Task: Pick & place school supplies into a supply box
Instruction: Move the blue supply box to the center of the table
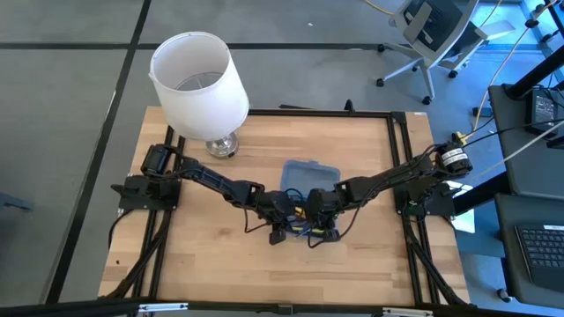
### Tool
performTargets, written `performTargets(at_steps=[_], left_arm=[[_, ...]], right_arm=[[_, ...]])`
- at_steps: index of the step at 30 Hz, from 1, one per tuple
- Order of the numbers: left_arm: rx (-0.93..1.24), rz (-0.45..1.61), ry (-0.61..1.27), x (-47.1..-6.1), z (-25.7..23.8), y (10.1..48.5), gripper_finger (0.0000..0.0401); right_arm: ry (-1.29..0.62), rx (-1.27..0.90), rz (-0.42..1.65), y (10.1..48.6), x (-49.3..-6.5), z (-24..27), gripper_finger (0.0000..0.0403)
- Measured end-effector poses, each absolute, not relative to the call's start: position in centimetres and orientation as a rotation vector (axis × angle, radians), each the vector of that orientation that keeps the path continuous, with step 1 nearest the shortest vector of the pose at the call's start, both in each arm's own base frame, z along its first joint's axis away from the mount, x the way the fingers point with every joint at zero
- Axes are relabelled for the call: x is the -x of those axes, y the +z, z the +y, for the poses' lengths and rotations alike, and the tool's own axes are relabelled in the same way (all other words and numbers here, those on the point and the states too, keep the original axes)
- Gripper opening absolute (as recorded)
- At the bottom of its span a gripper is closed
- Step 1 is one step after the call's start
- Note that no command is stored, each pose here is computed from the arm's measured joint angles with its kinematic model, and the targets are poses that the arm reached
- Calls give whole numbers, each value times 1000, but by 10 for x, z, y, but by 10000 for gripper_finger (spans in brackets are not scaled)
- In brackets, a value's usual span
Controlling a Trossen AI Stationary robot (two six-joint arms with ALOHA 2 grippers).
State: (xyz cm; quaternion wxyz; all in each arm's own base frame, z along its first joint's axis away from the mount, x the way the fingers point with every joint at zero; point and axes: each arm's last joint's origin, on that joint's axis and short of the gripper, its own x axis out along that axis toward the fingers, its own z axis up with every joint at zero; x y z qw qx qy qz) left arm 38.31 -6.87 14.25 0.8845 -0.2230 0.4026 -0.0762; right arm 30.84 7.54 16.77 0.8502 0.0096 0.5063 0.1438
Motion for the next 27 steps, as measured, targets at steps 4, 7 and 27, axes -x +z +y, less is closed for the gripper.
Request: performTargets(at_steps=[4,7,27], left_arm=[[465,828,-161,-384,-69,144,3],[465,828,-161,-384,-69,144,1],[482,825,-157,-384,-69,144,1]], right_arm=[[364,3,1054,168,-308,79,123],[390,5,1052,168,-308,81,123],[446,-62,1061,156,-314,83,123]])
